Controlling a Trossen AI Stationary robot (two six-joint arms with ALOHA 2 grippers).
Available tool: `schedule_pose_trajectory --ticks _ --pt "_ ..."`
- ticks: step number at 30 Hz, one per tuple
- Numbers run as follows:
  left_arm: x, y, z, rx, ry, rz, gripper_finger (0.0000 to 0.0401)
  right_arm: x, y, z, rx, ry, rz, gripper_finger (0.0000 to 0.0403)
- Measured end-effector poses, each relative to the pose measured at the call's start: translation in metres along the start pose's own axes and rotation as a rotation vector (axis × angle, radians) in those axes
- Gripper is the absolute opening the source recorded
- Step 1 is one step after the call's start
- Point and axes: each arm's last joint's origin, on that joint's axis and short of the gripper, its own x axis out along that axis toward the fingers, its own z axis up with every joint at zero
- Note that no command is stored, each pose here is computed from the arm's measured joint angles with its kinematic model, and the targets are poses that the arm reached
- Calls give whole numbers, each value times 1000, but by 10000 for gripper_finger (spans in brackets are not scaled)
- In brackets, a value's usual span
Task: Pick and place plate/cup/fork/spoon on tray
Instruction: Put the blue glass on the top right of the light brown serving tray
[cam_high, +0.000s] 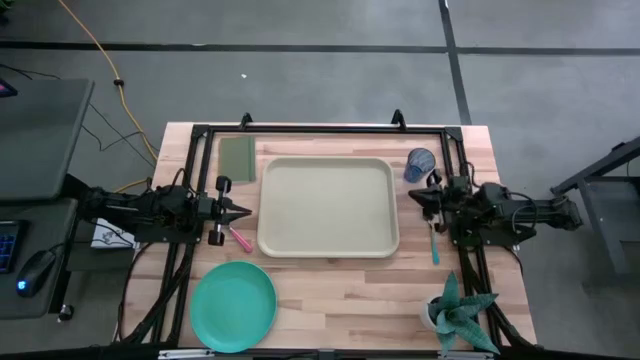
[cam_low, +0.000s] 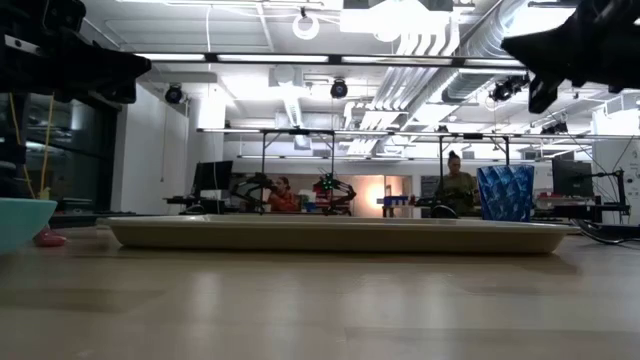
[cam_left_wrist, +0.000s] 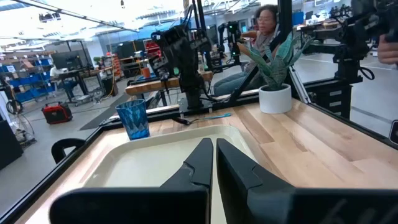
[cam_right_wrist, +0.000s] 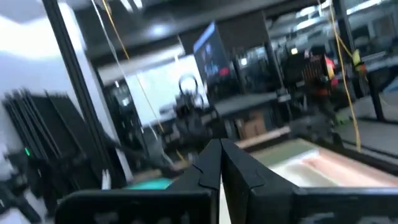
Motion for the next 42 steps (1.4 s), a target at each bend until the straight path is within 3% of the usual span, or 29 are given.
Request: schedule_pose_trajectory --ticks 10,18,24,31,36,42 --pt "0 0 0 0 0 0 3 -1 2 11 51 -116 -3 0" --pt "0 0 0 0 0 0 3 -1 -4 15 105 -216 -221 3" --pt "0 0 0 0 0 0 3 10 -3 18 104 -150 -297 62" --pt "0 0 0 0 0 0 3 49 3 34 21 58 -481 161" --pt "0 0 0 0 0 0 3 86 10 55 -93 396 -659 172" --pt "0 0 0 0 0 0 3 110 4 66 -124 730 -989 172"
